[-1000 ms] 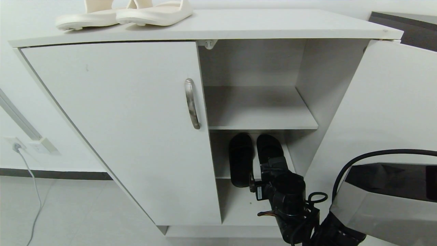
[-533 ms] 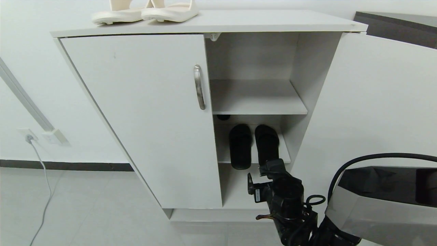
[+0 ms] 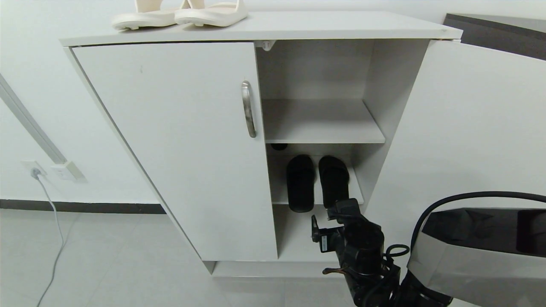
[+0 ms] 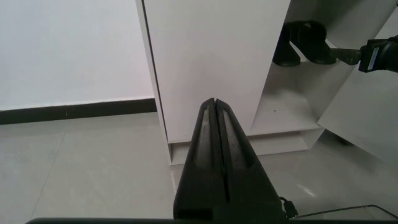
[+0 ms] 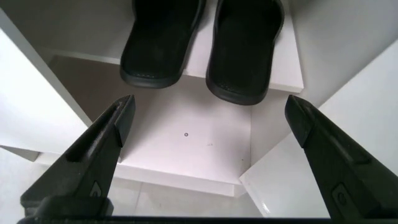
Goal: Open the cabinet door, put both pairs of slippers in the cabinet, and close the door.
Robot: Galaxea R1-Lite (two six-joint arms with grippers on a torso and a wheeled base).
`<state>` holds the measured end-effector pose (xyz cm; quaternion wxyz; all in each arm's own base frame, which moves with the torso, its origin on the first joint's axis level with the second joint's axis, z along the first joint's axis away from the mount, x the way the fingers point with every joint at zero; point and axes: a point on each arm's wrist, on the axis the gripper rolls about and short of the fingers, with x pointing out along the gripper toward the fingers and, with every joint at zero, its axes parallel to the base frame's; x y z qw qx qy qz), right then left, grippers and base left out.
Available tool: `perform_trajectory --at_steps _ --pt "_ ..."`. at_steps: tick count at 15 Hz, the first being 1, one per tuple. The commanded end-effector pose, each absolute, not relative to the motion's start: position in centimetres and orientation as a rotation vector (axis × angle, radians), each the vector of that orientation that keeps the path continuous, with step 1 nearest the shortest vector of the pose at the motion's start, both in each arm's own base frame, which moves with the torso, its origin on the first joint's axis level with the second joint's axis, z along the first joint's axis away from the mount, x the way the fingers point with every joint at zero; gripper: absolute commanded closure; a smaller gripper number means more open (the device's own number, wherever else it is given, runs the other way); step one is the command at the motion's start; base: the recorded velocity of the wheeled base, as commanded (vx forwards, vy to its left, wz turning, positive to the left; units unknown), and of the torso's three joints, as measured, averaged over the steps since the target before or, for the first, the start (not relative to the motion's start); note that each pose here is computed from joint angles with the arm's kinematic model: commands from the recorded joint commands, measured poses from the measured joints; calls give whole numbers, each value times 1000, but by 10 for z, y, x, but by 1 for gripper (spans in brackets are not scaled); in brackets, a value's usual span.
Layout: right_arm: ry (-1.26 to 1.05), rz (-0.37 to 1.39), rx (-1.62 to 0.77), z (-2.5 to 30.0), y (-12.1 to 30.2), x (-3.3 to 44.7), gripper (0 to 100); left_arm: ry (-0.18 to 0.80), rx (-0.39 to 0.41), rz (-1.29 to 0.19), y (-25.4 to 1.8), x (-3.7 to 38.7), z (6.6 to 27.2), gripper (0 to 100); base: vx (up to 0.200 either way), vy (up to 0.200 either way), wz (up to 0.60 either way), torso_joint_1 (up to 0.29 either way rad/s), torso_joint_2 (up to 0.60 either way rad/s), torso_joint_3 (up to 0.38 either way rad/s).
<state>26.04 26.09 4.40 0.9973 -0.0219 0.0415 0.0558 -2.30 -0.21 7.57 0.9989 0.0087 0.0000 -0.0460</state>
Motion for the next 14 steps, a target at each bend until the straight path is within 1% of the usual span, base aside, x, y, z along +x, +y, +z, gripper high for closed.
perform_trajectory --at_steps 1,5,7,14 --pt "86 112 -46 43 260 260 0 2 18 -92 -2 -23 76 100 0 0 0 0 0 0" --pt "90 118 -51 42 262 257 0 1 18 -92 -2 -23 76 100 0 0 0 0 0 0" --pt "89 118 -51 42 262 257 0 1 18 -94 -2 -23 76 100 0 0 0 2 2 85" --pt "78 122 -58 42 262 256 0 2 20 -92 -2 -23 76 100 0 0 0 0 4 189"
